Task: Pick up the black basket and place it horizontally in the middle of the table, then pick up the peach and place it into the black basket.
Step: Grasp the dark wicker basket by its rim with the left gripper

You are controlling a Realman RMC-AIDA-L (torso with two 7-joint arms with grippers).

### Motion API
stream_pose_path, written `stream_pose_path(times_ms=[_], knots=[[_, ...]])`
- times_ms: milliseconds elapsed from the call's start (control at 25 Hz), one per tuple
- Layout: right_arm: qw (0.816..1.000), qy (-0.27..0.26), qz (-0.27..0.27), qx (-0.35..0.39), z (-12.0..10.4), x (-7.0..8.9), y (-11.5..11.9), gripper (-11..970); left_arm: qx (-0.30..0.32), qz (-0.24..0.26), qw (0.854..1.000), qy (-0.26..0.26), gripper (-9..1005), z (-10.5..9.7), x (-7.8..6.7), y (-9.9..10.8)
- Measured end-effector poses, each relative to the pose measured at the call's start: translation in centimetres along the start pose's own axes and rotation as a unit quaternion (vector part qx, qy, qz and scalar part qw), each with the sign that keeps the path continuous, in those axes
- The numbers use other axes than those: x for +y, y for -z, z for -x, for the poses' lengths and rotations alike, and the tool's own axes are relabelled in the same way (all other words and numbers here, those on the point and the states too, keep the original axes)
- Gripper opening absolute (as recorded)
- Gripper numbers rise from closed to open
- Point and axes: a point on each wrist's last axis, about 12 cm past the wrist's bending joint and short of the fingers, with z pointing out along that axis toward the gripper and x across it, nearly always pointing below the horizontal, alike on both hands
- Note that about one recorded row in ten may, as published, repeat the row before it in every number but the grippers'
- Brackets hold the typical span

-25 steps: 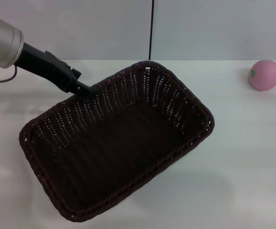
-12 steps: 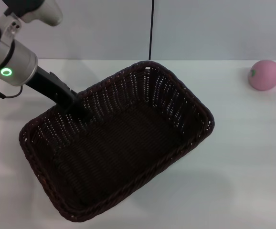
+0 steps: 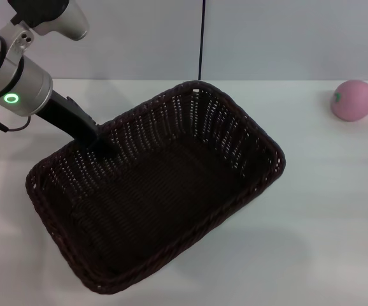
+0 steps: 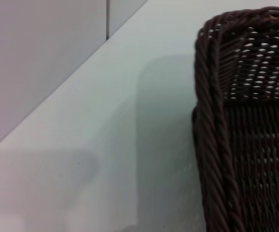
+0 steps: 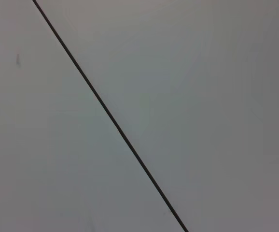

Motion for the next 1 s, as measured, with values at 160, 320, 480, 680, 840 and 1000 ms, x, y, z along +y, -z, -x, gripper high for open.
stream_pose_path(times_ms=[160, 320, 480, 680, 840, 1000], knots=[[1.0, 0.0, 0.0, 0.0, 0.0, 0.0, 0.0, 477, 0.0, 0.0, 1.0, -0.001, 548, -0.1, 0.0, 0.0], [1.0, 0.0, 0.001, 0.0, 0.0, 0.1, -0.1, 477, -0.002, 0.002, 1.0, -0.007, 435, 0.0, 0.0, 0.3], [1.0, -0.001, 0.001, 0.0, -0.1, 0.1, -0.1, 477, -0.01, 0.004, 1.0, -0.015, 362, 0.1, -0.1, 0.9], [1.0, -0.004, 0.0, 0.002, -0.2, 0.1, 0.0, 477, -0.027, 0.001, 0.999, -0.026, 277, 0.2, -0.3, 1.4], [1.0, -0.004, -0.002, 0.002, -0.2, 0.1, 0.1, 477, -0.03, 0.001, 0.999, -0.028, 227, 0.1, -0.3, 1.5], [1.0, -0.005, -0.002, 0.003, -0.3, 0.1, 0.2, 477, -0.059, -0.001, 0.997, -0.039, 197, 0.0, -0.3, 2.2]])
